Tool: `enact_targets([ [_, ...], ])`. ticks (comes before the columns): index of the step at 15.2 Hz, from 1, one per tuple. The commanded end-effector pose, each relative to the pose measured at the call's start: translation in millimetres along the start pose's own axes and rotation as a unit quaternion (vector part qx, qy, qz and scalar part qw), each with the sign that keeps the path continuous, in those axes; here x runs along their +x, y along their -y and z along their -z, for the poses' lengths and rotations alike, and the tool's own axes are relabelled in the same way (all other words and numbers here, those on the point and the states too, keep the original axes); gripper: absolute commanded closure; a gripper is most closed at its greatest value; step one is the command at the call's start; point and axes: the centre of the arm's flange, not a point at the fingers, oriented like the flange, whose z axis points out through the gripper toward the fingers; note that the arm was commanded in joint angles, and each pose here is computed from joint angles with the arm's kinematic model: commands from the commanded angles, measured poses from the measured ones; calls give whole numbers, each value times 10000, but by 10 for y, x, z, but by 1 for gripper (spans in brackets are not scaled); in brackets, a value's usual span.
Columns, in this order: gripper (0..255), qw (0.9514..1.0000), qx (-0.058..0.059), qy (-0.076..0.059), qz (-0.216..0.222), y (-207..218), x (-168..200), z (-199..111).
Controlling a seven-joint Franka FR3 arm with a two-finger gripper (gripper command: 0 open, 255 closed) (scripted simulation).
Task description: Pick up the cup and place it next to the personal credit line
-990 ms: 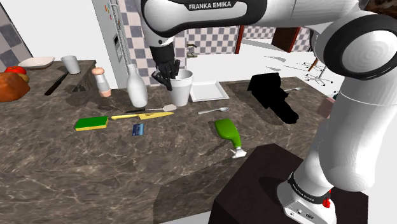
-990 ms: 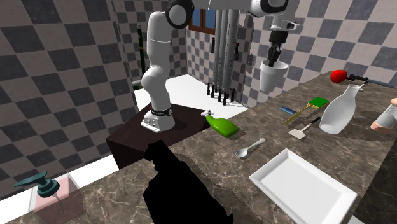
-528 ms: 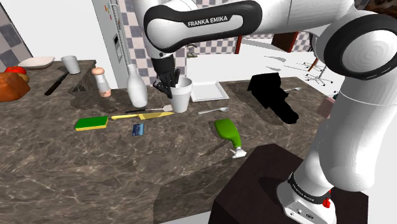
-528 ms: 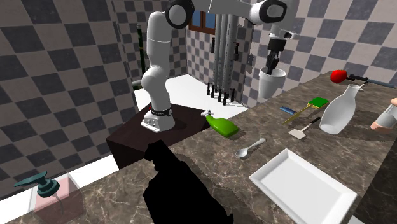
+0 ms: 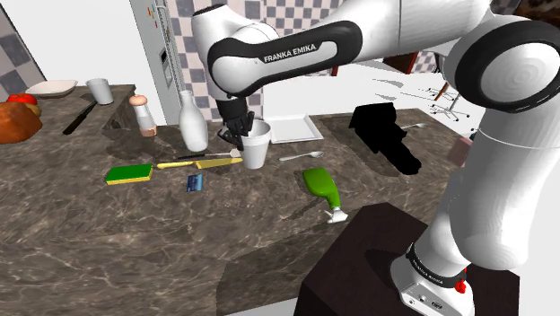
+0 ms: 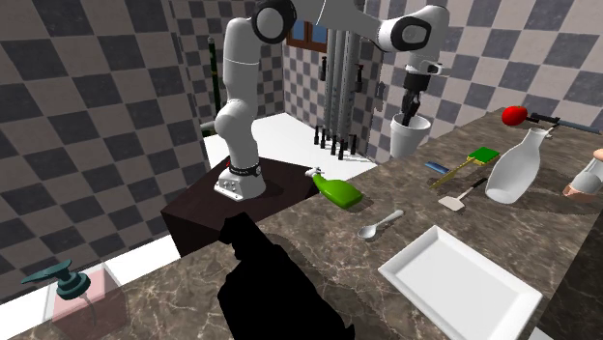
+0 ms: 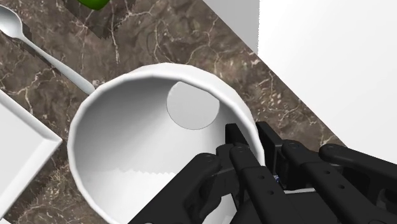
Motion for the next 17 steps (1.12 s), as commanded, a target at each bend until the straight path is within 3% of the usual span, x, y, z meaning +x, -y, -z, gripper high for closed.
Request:
enact_targets([
  [1,255,10000,0,-4,-1,13,3,-104],
  [17,255,10000,0,-4,-1,132,60,-953],
])
